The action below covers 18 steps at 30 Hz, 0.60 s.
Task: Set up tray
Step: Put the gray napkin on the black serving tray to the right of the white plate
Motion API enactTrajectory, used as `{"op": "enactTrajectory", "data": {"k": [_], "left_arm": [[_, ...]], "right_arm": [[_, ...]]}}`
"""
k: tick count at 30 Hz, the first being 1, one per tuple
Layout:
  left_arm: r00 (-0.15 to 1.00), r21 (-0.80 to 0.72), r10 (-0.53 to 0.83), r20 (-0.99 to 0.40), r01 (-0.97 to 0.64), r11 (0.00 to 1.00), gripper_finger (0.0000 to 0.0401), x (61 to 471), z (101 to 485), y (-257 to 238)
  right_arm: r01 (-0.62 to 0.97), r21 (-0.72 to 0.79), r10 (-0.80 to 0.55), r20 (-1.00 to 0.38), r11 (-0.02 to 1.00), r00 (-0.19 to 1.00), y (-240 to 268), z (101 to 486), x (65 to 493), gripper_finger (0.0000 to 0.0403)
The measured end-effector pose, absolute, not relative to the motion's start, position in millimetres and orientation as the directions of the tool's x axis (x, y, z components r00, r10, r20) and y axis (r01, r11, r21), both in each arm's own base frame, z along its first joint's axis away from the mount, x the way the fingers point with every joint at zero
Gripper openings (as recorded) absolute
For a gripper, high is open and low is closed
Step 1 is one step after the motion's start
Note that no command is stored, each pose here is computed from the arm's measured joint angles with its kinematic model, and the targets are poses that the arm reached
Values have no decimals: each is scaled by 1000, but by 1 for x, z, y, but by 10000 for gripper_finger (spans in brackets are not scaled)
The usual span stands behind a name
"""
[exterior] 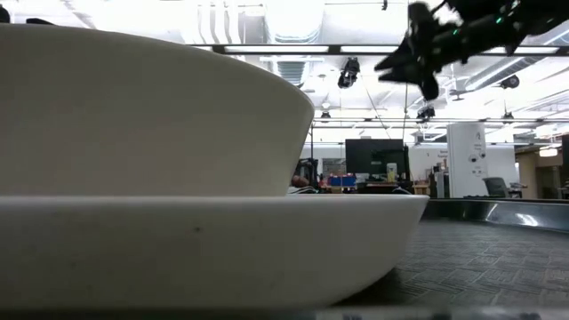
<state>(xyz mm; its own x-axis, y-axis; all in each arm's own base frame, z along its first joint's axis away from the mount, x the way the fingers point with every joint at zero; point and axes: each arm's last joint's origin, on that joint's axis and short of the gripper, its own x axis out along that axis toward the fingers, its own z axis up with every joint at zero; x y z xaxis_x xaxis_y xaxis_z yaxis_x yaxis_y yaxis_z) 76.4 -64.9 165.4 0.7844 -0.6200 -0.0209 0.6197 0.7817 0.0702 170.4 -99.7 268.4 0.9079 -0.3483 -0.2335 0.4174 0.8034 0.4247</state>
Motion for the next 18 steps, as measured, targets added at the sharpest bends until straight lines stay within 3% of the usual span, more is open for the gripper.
{"op": "enactTrajectory", "data": {"k": [7,12,18], "left_arm": [[784,70,-620,-21,620,781,48,76,165,-65],[782,70,-623,-21,623,779,48,76,165,-65],[782,70,-623,-21,623,779,48,76,165,-65]], "right_arm": [[469,449,-311,-381,761,871,-116,238,190,112],[375,454,-206,-379,808,902,-123,234,206,112],[373,432,-186,-415,821,891,-130,226,218,112]]}}
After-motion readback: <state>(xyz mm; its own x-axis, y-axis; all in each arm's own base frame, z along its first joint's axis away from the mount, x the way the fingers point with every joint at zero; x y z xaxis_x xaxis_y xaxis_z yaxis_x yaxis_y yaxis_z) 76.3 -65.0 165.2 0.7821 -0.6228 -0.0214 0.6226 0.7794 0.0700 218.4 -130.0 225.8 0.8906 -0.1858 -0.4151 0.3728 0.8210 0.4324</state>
